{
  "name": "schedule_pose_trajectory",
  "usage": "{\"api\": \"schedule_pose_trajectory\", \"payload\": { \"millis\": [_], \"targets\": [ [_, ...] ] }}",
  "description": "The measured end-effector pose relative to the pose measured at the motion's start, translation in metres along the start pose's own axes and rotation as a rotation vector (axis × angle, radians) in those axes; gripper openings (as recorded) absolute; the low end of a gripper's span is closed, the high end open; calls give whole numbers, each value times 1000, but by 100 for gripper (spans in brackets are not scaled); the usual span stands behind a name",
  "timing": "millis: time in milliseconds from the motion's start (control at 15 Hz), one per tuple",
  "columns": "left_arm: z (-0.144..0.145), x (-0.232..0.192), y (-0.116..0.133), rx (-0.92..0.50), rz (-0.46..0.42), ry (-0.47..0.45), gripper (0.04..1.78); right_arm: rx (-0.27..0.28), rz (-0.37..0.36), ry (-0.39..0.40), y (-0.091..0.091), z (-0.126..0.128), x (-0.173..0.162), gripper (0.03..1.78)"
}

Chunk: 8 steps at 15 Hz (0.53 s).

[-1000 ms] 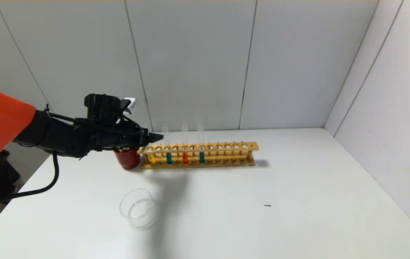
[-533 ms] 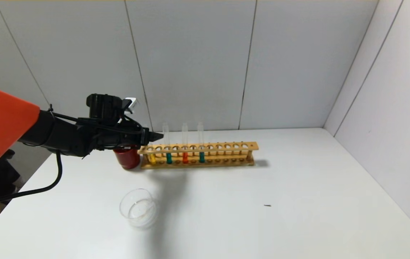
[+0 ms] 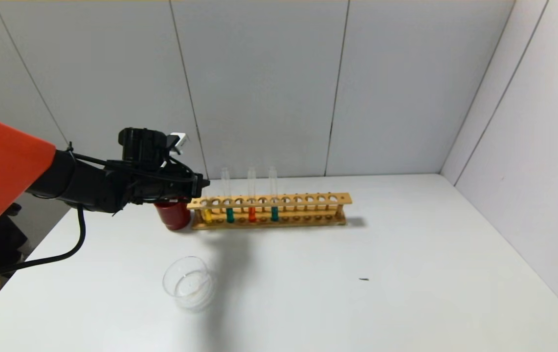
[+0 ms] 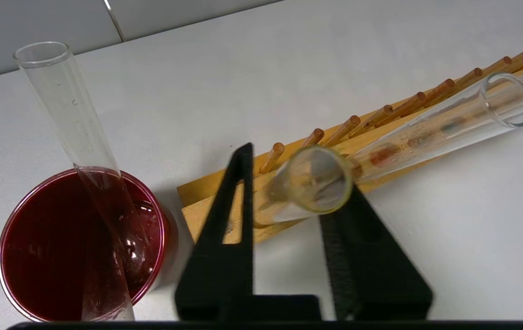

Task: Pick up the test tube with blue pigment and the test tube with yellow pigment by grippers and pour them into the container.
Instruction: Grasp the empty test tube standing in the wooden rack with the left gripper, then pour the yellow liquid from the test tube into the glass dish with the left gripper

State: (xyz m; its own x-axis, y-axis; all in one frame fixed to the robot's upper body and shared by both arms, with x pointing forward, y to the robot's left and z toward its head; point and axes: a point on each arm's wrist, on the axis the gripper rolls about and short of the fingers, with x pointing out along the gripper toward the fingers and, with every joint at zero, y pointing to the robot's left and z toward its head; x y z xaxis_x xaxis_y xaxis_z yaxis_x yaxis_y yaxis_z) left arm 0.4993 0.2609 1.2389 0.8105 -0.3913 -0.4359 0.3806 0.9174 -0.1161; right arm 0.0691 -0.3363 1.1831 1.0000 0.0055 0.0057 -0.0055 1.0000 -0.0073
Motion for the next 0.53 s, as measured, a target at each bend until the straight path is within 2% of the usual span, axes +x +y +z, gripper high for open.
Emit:
{"api": "schedule_pose_trajectory", "payload": {
  "millis": [133, 533],
  "targets": [
    [1, 0, 0, 1, 2, -3, 32, 0, 0, 0, 0, 0, 0, 175],
    [7, -1, -1, 5, 0, -16, 32, 0, 0, 0, 0, 0, 0, 175]
  ]
}}
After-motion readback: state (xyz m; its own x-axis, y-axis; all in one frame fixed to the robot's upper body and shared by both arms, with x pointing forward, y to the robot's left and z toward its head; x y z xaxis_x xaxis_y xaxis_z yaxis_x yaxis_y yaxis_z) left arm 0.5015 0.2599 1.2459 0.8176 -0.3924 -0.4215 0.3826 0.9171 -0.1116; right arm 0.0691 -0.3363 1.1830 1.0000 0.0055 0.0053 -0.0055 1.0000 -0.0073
